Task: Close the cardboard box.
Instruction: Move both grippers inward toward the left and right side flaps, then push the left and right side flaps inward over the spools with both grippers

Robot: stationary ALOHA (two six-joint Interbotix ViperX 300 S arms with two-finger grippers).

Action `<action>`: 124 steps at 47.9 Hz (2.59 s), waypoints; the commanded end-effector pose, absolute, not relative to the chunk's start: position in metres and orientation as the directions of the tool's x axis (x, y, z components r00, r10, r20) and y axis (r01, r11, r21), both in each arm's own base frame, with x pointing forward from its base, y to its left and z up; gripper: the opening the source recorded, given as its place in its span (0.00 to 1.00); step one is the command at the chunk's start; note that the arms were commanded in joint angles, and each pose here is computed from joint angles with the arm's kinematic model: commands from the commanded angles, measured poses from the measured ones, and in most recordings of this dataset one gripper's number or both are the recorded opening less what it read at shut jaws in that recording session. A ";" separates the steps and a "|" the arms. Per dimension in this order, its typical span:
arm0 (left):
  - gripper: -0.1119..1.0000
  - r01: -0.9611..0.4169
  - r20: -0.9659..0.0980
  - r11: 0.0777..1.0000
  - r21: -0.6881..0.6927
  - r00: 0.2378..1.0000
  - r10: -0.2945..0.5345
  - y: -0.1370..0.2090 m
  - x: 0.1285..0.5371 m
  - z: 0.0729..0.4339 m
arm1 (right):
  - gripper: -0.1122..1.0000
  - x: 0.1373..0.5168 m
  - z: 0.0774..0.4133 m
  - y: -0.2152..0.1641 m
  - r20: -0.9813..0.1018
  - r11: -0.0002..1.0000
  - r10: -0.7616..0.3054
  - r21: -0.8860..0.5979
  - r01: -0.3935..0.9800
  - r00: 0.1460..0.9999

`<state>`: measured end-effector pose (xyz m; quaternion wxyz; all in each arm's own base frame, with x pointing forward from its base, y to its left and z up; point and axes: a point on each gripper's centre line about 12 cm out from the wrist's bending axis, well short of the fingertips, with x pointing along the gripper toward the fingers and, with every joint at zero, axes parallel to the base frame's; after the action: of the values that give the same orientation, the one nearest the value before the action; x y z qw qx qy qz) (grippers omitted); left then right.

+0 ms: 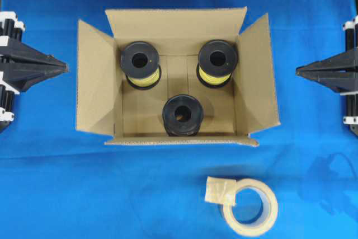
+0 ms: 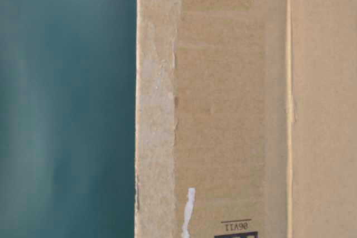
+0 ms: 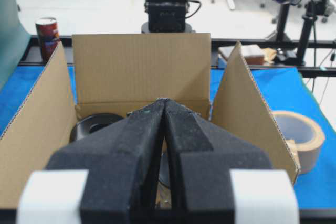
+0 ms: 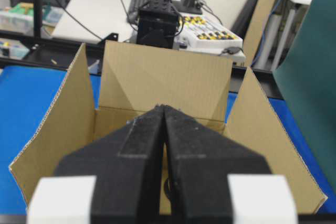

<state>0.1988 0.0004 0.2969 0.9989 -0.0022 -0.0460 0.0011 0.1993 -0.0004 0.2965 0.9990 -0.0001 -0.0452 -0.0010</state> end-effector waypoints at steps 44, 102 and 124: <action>0.10 -0.037 -0.124 0.997 -0.074 0.992 0.027 0.004 0.175 0.210 | 0.10 0.192 0.225 -0.008 -0.126 0.995 -0.052 0.078 0.062 0.991; 0.10 -0.051 -0.092 0.996 -0.078 0.995 0.044 0.007 0.265 0.201 | 0.10 0.284 0.211 -0.014 -0.179 0.994 -0.078 0.068 0.091 0.981; 0.10 -0.082 -0.117 0.996 -0.043 0.990 0.077 0.019 0.321 0.205 | 0.10 0.320 0.213 -0.015 -0.191 0.993 -0.078 0.067 0.092 0.979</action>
<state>0.3141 0.0162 0.1960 0.9965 -0.0241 0.0714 0.0358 0.3146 -0.0148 0.2025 0.9920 0.0384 0.1127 -0.0426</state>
